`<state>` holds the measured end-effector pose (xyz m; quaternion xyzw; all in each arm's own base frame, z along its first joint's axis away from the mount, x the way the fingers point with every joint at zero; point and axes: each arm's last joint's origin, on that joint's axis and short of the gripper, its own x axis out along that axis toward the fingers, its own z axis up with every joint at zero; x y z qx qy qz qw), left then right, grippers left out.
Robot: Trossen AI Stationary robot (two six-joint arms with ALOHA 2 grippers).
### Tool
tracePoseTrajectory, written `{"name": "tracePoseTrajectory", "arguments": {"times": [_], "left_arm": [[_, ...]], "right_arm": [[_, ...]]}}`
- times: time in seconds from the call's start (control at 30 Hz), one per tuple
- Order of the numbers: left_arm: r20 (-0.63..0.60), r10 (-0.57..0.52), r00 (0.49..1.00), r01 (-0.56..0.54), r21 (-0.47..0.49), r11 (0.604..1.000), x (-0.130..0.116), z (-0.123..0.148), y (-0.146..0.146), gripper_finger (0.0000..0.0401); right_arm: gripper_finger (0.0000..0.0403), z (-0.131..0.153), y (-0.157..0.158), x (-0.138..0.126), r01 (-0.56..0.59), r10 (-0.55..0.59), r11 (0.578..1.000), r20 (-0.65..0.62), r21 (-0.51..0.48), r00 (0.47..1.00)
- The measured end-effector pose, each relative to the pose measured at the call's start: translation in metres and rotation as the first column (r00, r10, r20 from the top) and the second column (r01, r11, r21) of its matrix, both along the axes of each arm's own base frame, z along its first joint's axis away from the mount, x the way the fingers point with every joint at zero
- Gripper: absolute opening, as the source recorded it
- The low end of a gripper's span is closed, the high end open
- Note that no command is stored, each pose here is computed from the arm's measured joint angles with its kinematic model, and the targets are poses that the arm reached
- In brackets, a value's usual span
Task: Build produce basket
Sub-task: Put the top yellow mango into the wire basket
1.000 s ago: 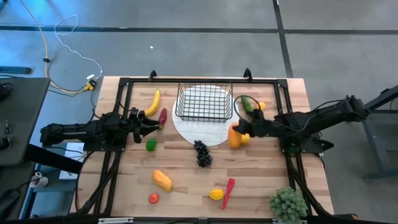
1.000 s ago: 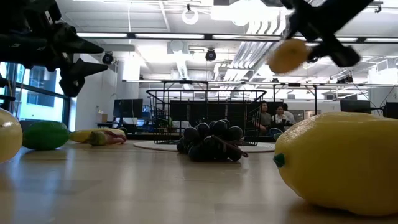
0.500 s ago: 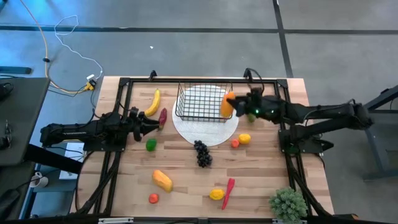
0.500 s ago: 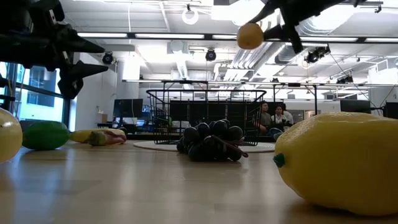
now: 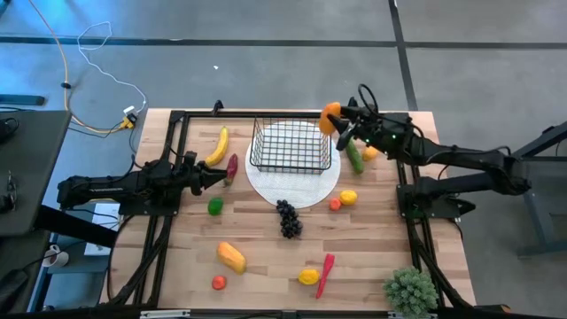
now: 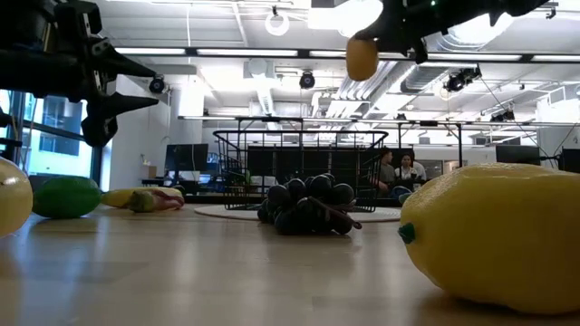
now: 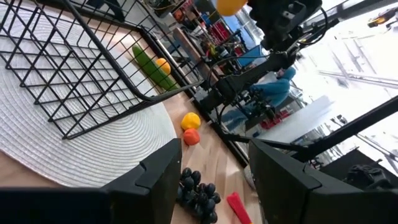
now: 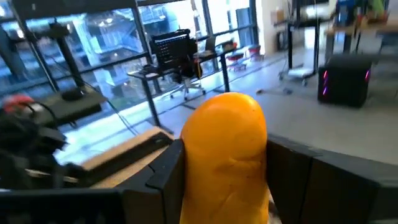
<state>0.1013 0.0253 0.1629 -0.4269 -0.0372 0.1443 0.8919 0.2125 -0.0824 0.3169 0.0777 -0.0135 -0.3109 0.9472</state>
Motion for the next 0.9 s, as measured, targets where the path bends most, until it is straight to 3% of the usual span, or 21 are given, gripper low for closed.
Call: {"name": "tracePoseTrajectory", "arguments": {"times": [0.17, 0.4, 0.57, 0.73, 0.9], "left_arm": [[0.001, 0.009, 1.000, -0.009, -0.002, 1.000, 0.000, 0.000, 0.000, 0.0174], [0.000, 0.013, 1.000, -0.013, -0.002, 1.000, 0.000, 0.000, 0.000, 0.0174], [0.000, 0.020, 1.000, -0.020, -0.001, 1.000, 0.000, 0.000, 0.001, 0.0174], [0.000, 0.026, 1.000, -0.026, 0.001, 1.000, 0.000, 0.000, 0.001, 0.0174], [-0.001, 0.025, 1.000, -0.025, 0.002, 1.000, 0.000, 0.000, 0.001, 0.0174]], "right_arm": [[0.0153, -0.008, -0.010, 0.010, -0.043, 0.036, 0.995, -0.078, -0.091, 0.996], [0.0153, -0.020, -0.020, 0.025, -0.083, 0.068, 0.993, -0.154, -0.089, 0.986], [0.0153, -0.011, -0.029, 0.042, -0.098, 0.070, 0.991, -0.261, -0.097, 0.963], [0.0158, -0.011, -0.044, 0.058, -0.092, 0.075, 0.995, -0.414, -0.022, 0.907], [0.0151, -0.021, -0.057, 0.082, -0.164, 0.171, 0.985, -0.553, 0.062, 0.816]]}}
